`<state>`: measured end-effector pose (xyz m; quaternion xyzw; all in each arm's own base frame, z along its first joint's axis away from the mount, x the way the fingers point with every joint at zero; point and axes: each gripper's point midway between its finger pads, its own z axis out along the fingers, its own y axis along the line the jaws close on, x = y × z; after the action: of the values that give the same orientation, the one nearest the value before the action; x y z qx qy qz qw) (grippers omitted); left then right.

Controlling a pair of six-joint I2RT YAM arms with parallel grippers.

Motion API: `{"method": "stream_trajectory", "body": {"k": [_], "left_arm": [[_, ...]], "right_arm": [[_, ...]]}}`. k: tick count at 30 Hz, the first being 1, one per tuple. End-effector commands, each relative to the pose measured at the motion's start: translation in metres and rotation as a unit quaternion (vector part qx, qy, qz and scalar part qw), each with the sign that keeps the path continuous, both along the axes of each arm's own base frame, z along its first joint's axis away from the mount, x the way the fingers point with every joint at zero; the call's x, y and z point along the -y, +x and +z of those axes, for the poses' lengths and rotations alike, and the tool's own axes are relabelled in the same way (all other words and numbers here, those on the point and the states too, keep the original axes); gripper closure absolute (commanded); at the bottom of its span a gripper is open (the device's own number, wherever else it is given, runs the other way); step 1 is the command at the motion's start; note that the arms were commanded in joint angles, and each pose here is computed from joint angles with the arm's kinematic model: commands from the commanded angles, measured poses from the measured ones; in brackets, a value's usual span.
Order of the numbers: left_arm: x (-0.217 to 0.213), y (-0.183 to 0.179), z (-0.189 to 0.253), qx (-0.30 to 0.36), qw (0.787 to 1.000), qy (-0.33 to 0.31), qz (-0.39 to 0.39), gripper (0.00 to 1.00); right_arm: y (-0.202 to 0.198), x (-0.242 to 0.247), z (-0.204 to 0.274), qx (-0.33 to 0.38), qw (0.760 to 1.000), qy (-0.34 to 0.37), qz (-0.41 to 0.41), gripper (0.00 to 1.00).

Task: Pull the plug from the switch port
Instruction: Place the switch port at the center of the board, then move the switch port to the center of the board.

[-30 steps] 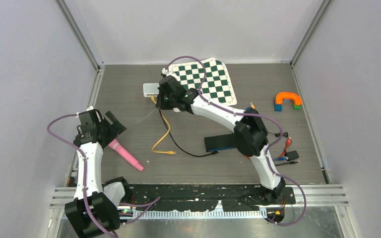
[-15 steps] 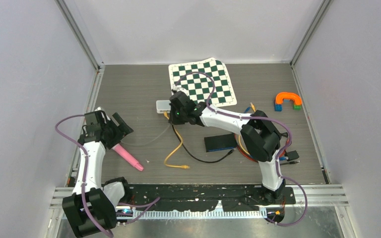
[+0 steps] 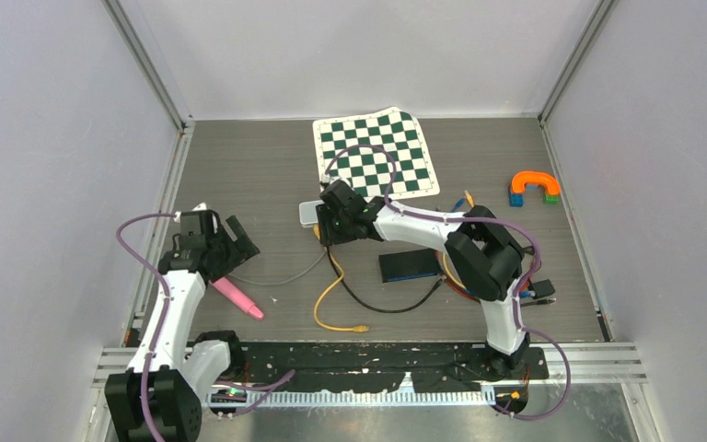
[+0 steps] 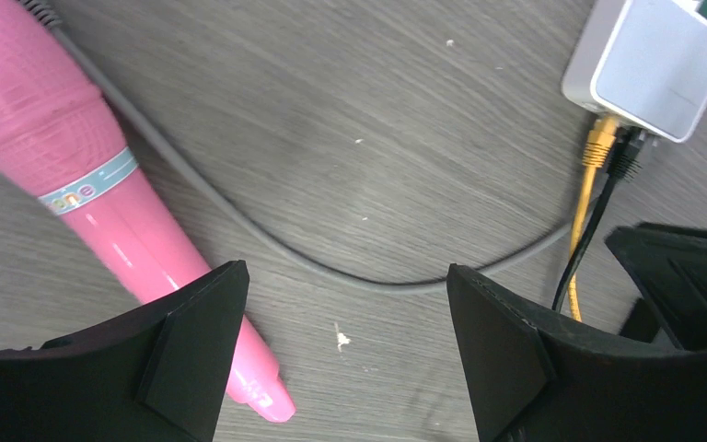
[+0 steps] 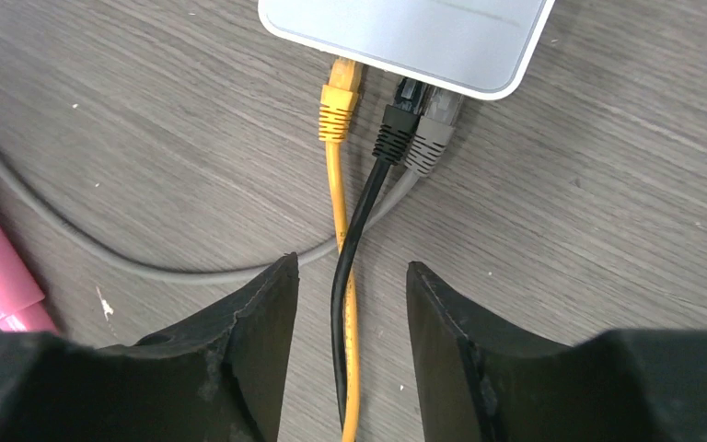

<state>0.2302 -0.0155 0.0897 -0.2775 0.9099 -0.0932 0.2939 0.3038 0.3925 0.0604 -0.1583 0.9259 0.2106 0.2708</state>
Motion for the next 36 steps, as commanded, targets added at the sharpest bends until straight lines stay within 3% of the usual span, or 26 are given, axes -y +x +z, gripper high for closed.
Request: {"method": "stream_trajectory", "body": {"k": [1, 9, 15, 18, 33, 36], "left_arm": [[0.010, -0.005, -0.006, -0.001, 1.000, -0.001, 0.020, 0.18], [0.069, 0.027, 0.002, 0.026, 0.995, -0.031, -0.092, 0.18], [0.080, 0.035, -0.022, -0.061, 0.978, 0.010, -0.201, 0.21], [0.079, 0.029, -0.034, -0.094, 0.971, 0.024, -0.219, 0.24], [0.162, -0.016, -0.079, -0.144, 0.925, -0.103, -0.336, 0.32], [0.177, -0.021, -0.079, -0.142, 0.916, -0.126, -0.354, 0.34]], "right_arm": [[0.004, -0.005, 0.068, 0.068, 0.996, 0.046, 0.031, 0.45], [-0.002, 0.011, 0.066, 0.053, 0.997, 0.048, 0.008, 0.38], [-0.010, 0.026, 0.048, 0.014, 0.997, 0.071, -0.003, 0.38], [-0.017, 0.032, 0.035, -0.007, 0.997, 0.074, 0.003, 0.39], [-0.028, 0.024, 0.001, -0.082, 0.990, 0.105, 0.043, 0.41], [-0.038, 0.020, -0.008, -0.110, 0.986, 0.111, 0.066, 0.45]]}}
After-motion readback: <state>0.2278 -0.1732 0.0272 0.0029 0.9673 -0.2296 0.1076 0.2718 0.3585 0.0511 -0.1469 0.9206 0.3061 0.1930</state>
